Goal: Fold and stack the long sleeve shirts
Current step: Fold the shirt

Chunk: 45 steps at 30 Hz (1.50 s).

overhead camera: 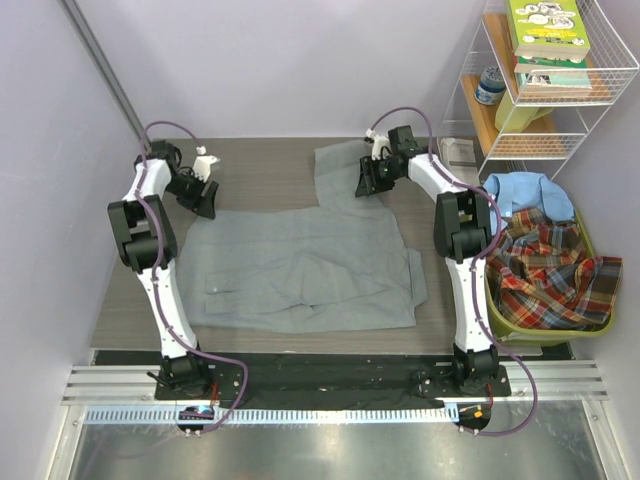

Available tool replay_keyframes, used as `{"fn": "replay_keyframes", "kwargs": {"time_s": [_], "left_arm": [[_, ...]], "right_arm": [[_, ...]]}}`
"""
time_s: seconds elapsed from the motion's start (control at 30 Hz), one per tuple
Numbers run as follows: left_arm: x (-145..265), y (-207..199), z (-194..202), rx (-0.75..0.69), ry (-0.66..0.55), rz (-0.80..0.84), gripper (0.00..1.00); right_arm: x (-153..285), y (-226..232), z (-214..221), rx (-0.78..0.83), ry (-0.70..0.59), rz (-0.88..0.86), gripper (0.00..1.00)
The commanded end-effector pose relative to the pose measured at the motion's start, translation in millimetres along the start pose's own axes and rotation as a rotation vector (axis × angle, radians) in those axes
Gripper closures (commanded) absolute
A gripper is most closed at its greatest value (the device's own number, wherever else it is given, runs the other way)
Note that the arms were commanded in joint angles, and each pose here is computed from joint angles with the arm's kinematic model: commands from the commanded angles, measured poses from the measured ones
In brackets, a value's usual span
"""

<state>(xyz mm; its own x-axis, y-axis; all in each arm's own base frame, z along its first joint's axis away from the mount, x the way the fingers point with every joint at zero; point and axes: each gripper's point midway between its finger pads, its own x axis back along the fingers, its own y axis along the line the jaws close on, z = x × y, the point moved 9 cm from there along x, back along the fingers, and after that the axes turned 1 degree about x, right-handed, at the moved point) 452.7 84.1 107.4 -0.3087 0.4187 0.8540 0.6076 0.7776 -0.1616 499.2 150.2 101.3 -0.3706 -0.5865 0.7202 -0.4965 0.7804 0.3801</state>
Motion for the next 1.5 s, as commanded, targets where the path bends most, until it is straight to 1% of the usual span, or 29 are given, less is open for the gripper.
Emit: {"fn": "replay_keyframes", "kwargs": {"time_s": [0.0,0.07,0.23,0.3,0.6,0.8,0.83,1.0,1.1,1.17,1.2,1.23,1.27,1.37,1.4,1.47], "left_arm": [[0,5,-6,-0.017,-0.01,-0.012,0.34],[1,5,-6,-0.017,-0.007,-0.021,0.34],[3,7,-7,-0.024,-0.017,-0.025,0.33],[3,6,-9,-0.026,-0.025,-0.018,0.33],[-2,2,-7,-0.026,-0.039,0.046,0.34],[-6,1,-5,-0.013,-0.038,0.092,0.36],[-7,1,-5,-0.011,-0.036,0.098,0.37],[-10,0,-3,0.0,-0.034,0.111,0.43],[-9,2,-5,0.002,-0.041,0.088,0.49],[-8,3,-6,0.001,-0.045,0.08,0.51],[-7,3,-7,-0.002,-0.048,0.077,0.53],[-7,4,-7,-0.001,-0.048,0.075,0.57],[-7,4,-7,-0.002,-0.048,0.073,0.57],[-5,3,-8,-0.005,-0.048,0.069,0.6],[-5,4,-7,-0.005,-0.044,0.066,0.6],[-5,4,-7,-0.004,-0.039,0.062,0.59]], "right_arm": [[17,6,-27,0.047,-0.093,0.004,0.52],[30,8,-34,0.061,-0.116,0.025,0.5],[51,-10,-41,0.067,-0.147,0.089,0.45],[52,-17,-39,0.055,-0.142,0.092,0.43],[30,-23,-32,0.017,-0.122,0.041,0.42],[22,-16,-33,-0.004,-0.137,-0.046,0.45],[21,-15,-33,-0.003,-0.137,-0.054,0.48],[17,-8,-32,-0.005,-0.128,-0.088,0.55],[17,-6,-32,-0.009,-0.129,-0.1,0.6],[18,-5,-33,-0.006,-0.133,-0.101,0.63],[19,-5,-35,-0.004,-0.138,-0.101,0.66],[19,-5,-35,-0.004,-0.139,-0.099,0.68],[20,-5,-36,-0.003,-0.14,-0.098,0.69],[20,-5,-38,-0.002,-0.146,-0.098,0.76],[20,-5,-39,0.0,-0.149,-0.098,0.76],[22,-5,-39,-0.001,-0.15,-0.078,0.69]]}}
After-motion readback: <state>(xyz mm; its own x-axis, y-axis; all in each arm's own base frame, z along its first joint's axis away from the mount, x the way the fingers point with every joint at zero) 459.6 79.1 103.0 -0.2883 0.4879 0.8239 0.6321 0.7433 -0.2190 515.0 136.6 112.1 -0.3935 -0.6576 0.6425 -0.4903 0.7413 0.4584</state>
